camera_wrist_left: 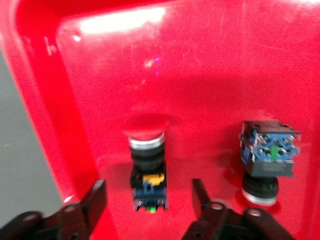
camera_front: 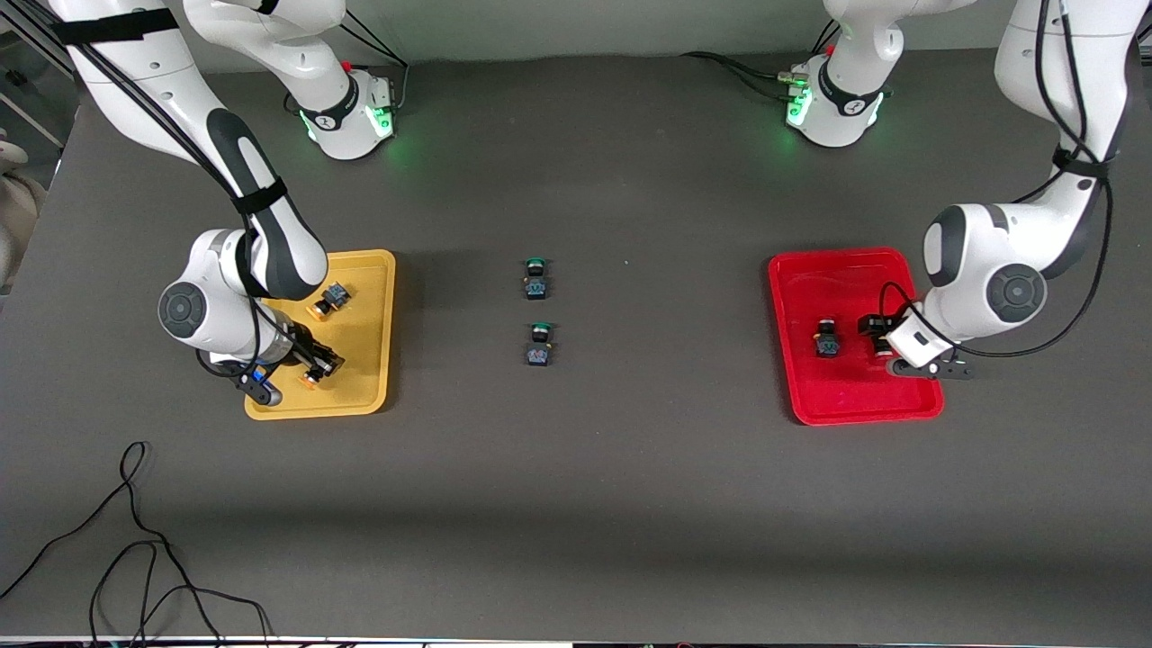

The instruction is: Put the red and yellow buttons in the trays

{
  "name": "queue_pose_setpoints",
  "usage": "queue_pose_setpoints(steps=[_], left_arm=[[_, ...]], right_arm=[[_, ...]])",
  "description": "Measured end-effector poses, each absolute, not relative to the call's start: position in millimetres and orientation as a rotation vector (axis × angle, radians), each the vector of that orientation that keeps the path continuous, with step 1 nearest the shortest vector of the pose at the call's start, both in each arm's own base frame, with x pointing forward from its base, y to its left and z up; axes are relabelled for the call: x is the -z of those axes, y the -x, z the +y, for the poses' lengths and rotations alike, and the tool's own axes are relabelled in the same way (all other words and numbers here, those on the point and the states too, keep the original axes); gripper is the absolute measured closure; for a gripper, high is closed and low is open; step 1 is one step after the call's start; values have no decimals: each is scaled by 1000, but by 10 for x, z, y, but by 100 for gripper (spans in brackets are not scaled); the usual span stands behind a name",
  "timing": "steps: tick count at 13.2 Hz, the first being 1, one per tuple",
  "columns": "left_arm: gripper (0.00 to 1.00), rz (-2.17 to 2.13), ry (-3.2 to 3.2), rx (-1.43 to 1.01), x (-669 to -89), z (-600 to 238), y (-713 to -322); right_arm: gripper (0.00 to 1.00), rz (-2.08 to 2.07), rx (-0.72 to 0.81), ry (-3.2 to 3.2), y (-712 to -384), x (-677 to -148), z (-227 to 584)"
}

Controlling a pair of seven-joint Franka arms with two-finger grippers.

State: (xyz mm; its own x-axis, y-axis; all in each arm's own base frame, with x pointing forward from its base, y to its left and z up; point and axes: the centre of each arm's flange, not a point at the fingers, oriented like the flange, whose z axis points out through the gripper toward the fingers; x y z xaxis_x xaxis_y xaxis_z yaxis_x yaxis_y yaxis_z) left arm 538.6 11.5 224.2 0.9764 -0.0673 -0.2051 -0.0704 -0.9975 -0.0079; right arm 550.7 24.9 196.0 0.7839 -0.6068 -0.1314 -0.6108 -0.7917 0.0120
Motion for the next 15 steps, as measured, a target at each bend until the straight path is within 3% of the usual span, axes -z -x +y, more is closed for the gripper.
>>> queue_pose_setpoints(steps=[1, 2, 6, 8, 11, 15], left_arm=[[3, 103, 3101, -335, -2485, 138, -5469], [0, 98, 3095, -332, -2795, 160, -5540], [0, 86, 3076, -269, -4011, 183, -5499], [0, 92, 3068, -278, -4495, 160, -5431], [0, 114, 3067, -285, -5004, 49, -5436], [0, 139, 3090, -239, -5593, -106, -5473]], right_arm=[[67, 1003, -199, 2937, -5510, -1963, 249], [63, 1004, -197, 2936, -5516, -1968, 251], [21, 985, -158, 2926, -5610, -2140, 316], [1, 955, -156, 2917, -5702, -2526, 378], [0, 846, -71, 2931, -5776, -3508, 427], [0, 502, 82, 3047, -5520, -4693, 432]])
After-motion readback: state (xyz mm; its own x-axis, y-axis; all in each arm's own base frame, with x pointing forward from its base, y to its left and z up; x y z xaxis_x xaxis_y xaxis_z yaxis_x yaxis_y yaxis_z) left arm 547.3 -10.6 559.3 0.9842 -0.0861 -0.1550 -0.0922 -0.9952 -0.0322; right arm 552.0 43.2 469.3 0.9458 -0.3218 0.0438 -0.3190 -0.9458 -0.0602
